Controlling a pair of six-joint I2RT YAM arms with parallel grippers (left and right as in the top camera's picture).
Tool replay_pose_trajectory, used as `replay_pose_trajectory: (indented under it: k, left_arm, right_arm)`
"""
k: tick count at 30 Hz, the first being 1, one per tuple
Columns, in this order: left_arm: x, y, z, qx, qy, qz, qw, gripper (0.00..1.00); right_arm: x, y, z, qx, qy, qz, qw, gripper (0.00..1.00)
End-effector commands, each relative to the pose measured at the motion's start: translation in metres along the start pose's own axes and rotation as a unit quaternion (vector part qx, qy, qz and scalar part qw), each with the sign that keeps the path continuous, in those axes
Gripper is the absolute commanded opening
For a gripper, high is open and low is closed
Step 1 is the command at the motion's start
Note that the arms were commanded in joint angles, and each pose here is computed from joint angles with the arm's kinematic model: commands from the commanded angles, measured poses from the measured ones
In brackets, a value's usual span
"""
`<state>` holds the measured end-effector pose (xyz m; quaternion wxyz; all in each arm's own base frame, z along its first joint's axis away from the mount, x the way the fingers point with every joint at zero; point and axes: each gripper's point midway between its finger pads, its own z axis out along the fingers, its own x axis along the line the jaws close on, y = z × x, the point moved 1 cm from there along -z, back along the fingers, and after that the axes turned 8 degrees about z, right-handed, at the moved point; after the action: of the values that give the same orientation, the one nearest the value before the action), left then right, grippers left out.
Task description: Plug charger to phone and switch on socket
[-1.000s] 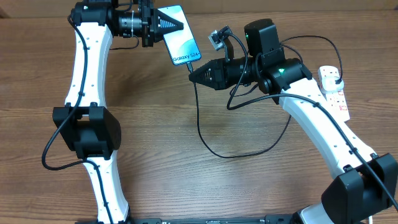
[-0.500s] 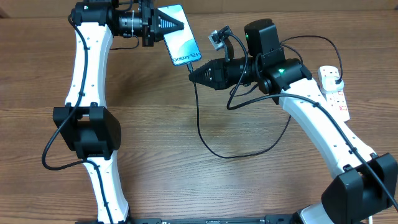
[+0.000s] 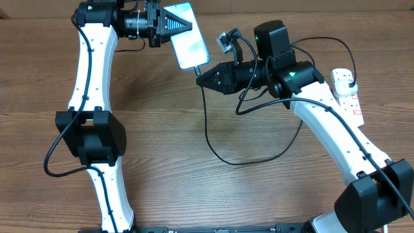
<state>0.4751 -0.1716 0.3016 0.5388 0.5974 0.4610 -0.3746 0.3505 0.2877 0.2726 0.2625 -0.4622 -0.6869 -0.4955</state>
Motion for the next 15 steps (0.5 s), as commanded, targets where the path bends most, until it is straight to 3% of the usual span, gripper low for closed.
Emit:
replay_pose_trajectory:
  k: [1,15]
  left_arm:
    - [-0.0310,-0.0146,0.0194,0.034,-0.064,0.012,0.997,0.04]
    - [-0.0315,-0.0172,0.0222,0.037,-0.064,0.014,0.997,0.04]
  right_arm:
    - [0.0059,0.0269,-0.0170,-0.059,-0.026,-0.042,0.997,0.04]
    - [0.0011,0.0337,-0.0185,-0.076,-0.043,-0.048,0.995,0.04]
